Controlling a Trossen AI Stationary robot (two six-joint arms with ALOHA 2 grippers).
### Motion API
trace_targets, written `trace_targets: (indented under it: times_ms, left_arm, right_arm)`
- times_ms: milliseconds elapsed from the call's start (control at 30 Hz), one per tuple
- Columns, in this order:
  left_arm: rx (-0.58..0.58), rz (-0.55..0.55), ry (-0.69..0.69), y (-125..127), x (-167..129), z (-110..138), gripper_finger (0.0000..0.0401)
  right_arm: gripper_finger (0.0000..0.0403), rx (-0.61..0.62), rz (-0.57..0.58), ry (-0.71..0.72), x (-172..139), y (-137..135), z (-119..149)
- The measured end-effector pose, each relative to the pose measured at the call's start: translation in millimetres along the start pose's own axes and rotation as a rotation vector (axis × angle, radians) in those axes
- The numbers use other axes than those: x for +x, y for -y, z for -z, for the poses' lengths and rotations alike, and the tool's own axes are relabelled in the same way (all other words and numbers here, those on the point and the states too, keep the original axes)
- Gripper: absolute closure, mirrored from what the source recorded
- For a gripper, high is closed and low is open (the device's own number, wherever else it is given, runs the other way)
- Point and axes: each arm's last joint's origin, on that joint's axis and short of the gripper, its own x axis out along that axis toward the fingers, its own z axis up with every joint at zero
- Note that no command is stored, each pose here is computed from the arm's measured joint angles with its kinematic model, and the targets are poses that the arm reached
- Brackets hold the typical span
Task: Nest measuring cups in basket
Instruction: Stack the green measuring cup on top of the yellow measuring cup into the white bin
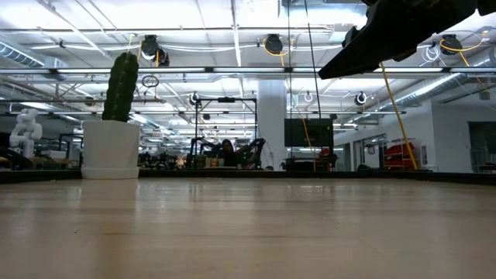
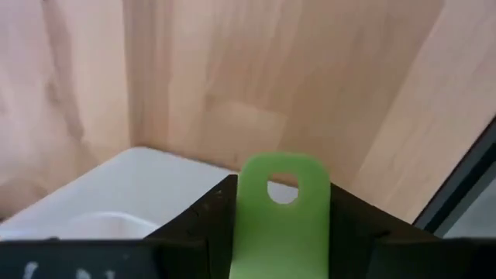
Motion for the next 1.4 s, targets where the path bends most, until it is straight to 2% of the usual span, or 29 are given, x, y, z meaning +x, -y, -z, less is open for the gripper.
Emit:
trace_targets:
  times_ms: [133, 267, 467, 567, 733, 900, 1000, 1133, 1267, 1400]
  left_arm:
    - [-0.069, -0.036, -0.024, -3.7, -7.8, 1.9, 0.0268]
    - [-0.165, -0.079, -0.043, -7.8, -18.4, 4.7, 0.0268]
    - [-0.303, -0.135, -0.059, -12.3, -24.2, 9.2, 0.0243]
    - [-0.382, -0.158, -0.088, -14.3, -24.7, 11.4, 0.0248]
    - [-0.505, -0.142, -0.061, -17.7, -31.8, 13.5, 0.0283]
    - [-0.552, -0.121, -0.039, -19.4, -39.1, 20.3, 0.0315]
    - [-0.583, -0.11, -0.03, -20.3, -42.6, 23.8, 0.0327]
    - [-0.698, -0.07, -0.016, -27.0, -54.9, 29.3, 0.0332]
    - [-0.818, -0.018, 0.077, -34.3, -70.3, 42.6, 0.0332]
    - [-0.842, 0.025, 0.279, -35.4, -78.3, 58.8, 0.0332]
  right_arm:
    - [0.0261, 0.0, 0.0, 0.002, 0.0, 0.0, -0.2]
    - [0.0261, -0.002, -0.001, 0.006, 0.0, -0.1, -0.6]
    - [0.0261, -0.002, -0.001, 0.006, 0.0, -0.1, -0.6]
    - [0.0261, -0.002, -0.006, 0.005, 0.0, -0.2, -0.6]
    - [0.0261, -0.003, -0.035, 0.008, 0.0, -1.3, -1.2]
    - [0.0261, -0.018, -0.041, 0.007, 0.0, -1.5, -1.1]
    - [0.0261, -0.018, -0.054, 0.005, 0.0, -1.8, -1.0]
    - [0.0261, -0.017, -0.054, 0.005, 0.0, -1.8, -1.1]
    - [0.0261, 0.025, -0.07, 0.077, 2.9, -4.2, -7.4]
    - [0.0261, 0.046, -0.188, 0.214, 18.3, -15.5, -18.5]
